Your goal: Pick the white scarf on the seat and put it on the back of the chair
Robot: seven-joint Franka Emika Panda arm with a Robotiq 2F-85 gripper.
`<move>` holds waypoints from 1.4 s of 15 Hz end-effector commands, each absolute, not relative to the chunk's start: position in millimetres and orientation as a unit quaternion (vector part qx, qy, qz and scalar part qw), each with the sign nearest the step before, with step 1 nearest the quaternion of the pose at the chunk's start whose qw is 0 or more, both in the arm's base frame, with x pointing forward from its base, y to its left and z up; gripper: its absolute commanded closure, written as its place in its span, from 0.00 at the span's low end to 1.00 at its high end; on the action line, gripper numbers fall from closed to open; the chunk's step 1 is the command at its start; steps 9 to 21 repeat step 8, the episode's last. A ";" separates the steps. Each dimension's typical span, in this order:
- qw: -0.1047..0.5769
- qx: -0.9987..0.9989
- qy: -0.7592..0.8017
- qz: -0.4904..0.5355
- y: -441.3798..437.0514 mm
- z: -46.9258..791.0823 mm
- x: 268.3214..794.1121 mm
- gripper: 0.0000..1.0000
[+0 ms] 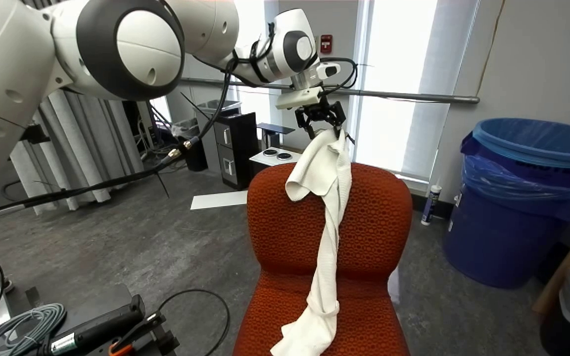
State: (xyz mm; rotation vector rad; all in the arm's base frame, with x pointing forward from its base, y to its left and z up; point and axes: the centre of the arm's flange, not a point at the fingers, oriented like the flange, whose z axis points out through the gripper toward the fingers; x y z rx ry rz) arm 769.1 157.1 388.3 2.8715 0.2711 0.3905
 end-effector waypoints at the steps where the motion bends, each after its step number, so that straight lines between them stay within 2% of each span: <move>1: 0.135 0.980 0.113 0.095 154.4 388.0 765.1 0.00; 5: 0.143 0.982 0.100 0.068 152.6 383.2 760.3 0.00; 21: 0.131 0.983 0.103 0.074 152.2 376.2 759.3 0.00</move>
